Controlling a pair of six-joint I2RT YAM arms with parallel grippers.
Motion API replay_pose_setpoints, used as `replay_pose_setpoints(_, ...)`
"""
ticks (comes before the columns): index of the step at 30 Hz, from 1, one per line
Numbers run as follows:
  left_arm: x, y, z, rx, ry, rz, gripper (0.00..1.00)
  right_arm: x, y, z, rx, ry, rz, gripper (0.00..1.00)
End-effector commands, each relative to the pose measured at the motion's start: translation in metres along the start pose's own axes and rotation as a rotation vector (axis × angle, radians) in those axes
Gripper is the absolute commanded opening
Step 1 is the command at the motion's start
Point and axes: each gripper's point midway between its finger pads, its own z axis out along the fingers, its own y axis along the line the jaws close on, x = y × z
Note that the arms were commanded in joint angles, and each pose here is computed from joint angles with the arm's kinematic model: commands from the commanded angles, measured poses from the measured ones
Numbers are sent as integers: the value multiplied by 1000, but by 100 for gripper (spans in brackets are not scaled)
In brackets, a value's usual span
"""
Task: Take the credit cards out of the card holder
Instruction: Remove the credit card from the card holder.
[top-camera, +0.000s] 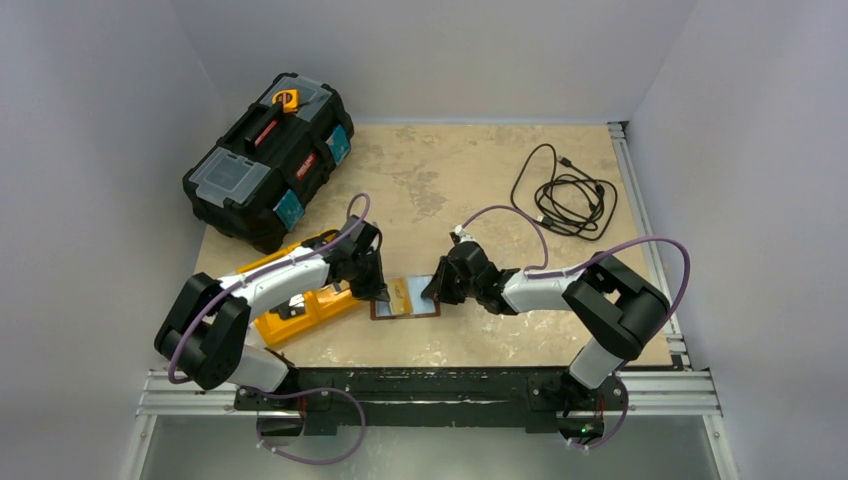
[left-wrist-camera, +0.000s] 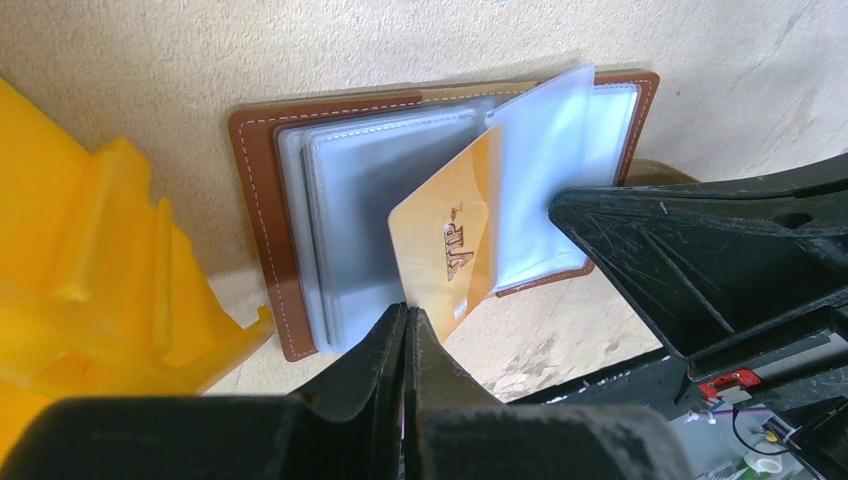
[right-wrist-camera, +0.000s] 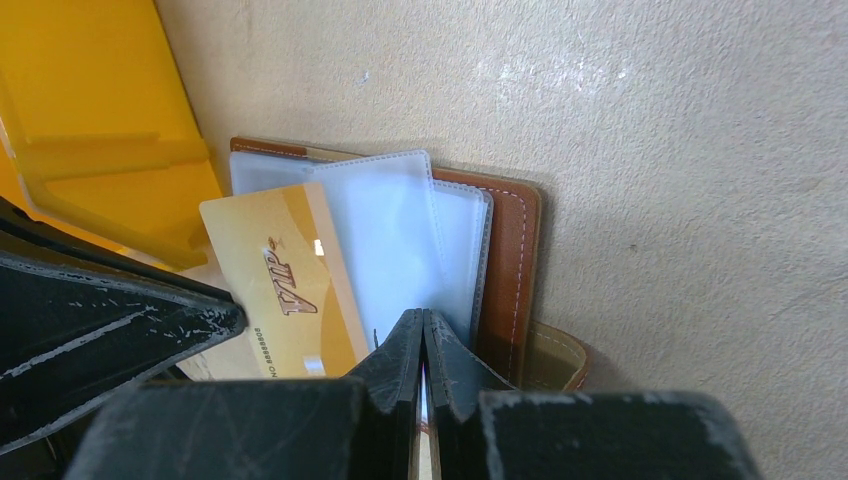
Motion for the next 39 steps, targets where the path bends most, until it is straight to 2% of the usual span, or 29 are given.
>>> replay_pose_setpoints(1,-2,-2,0,28,-9,24,0,38,-103,-11,356,114,-47,0)
replay_pose_setpoints(4,-2,0,6,21,-4,16,12,37,-102,-11,354,114,-52,0)
replay_pose_setpoints(7,-1,3,11,8,5,11,17,37,-103,-11,357,115,-55,0)
replay_pose_setpoints(10,0,4,15,7,10,6,30,37,-102,-11,354,114,-55,0)
replay_pose_setpoints(15,1,6,19,0,14,1,34,38,-102,-10,352,119,-55,0)
replay_pose_setpoints(21,2,2,27,22,29,-5,35,39,-103,-9,351,121,-57,0)
replay_pose_setpoints(27,1,2,36,17,38,-31,32,40,-106,-10,358,121,-55,0)
replay_pose_setpoints(39,-9,-9,19,36,1,-37,0,40,-116,-14,386,111,-44,0)
